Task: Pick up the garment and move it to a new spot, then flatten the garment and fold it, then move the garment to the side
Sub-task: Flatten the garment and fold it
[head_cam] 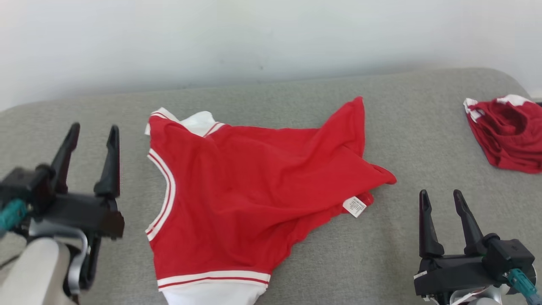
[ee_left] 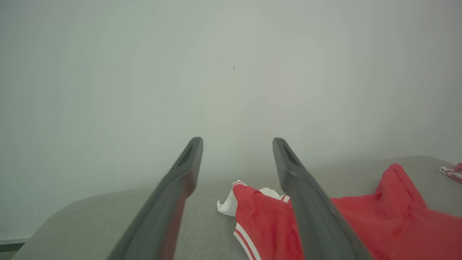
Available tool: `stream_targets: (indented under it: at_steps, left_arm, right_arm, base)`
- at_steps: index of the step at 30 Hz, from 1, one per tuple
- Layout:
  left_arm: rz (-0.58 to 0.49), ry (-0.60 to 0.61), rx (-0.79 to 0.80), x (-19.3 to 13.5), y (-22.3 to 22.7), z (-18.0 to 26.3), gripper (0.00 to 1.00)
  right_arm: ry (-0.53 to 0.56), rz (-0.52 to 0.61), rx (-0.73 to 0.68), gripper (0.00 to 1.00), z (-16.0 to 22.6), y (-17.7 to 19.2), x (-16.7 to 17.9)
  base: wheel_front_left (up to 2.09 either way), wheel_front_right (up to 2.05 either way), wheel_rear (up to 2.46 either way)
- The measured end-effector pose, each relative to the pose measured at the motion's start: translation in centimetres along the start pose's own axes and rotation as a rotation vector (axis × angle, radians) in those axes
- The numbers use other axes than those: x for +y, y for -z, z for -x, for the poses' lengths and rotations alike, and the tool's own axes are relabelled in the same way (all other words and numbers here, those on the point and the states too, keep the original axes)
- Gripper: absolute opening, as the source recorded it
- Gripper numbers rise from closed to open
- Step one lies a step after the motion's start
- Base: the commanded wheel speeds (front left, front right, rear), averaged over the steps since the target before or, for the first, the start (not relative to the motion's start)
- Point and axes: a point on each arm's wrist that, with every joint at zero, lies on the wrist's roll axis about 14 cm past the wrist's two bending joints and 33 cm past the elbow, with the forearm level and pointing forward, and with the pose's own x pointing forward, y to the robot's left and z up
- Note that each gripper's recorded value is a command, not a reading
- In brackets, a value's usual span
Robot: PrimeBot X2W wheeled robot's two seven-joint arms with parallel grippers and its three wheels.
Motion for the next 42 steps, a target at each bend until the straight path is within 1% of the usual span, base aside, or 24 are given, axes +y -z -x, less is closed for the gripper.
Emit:
stream_targets:
  at_steps: [3, 6, 9, 13, 17, 22, 27, 42]
  left_arm:
    - [0.008, -0.046, -0.019, 0.5, -0.6, 2.4, 1.0]
    - [-0.006, -0.088, -0.018, 1.0, -0.6, 4.8, 1.0]
    - [0.012, -0.136, -0.019, 1.5, -0.7, 6.8, 1.0]
    - [0.013, -0.2, -0.034, 2.4, -1.2, 9.1, 1.0]
    - [0.011, -0.226, -0.028, 2.6, -1.2, 11.0, 1.0]
    - [0.023, -0.228, -0.013, 2.1, -0.7, 12.5, 1.0]
    - [0.033, -0.223, 0.032, 1.3, 0.8, 13.6, 1.0]
    - [0.032, -0.236, 0.036, 1.2, 1.2, 14.1, 1.0]
  right_arm:
    - [-0.03, -0.005, -0.009, 1.0, -0.1, -0.3, 1.0]
    - [-0.059, -0.006, -0.022, 1.0, -0.3, -0.7, 2.0]
    - [-0.085, -0.003, -0.025, 1.0, -0.2, -0.9, 2.8]
    - [-0.105, 0.002, -0.034, 1.0, 0.0, -1.3, 3.3]
    - [-0.124, 0.011, -0.018, 1.0, 0.4, -1.1, 3.7]
    - [-0.147, 0.016, -0.007, 1.0, 0.6, -1.0, 4.3]
    - [-0.166, 0.016, 0.011, 1.0, 0.7, -0.7, 5.0]
    - [-0.179, 0.017, 0.032, 1.0, 1.0, -0.2, 5.4]
  base:
    - [0.0, 0.0, 0.0]
    - [0.0, 0.0, 0.0]
    - [0.0, 0.0, 0.0]
    - [0.0, 0.0, 0.0]
    - [0.0, 0.0, 0.0]
    - [0.0, 0.0, 0.0]
    - [0.0, 0.0, 0.0]
    - [0.0, 0.0, 0.0]
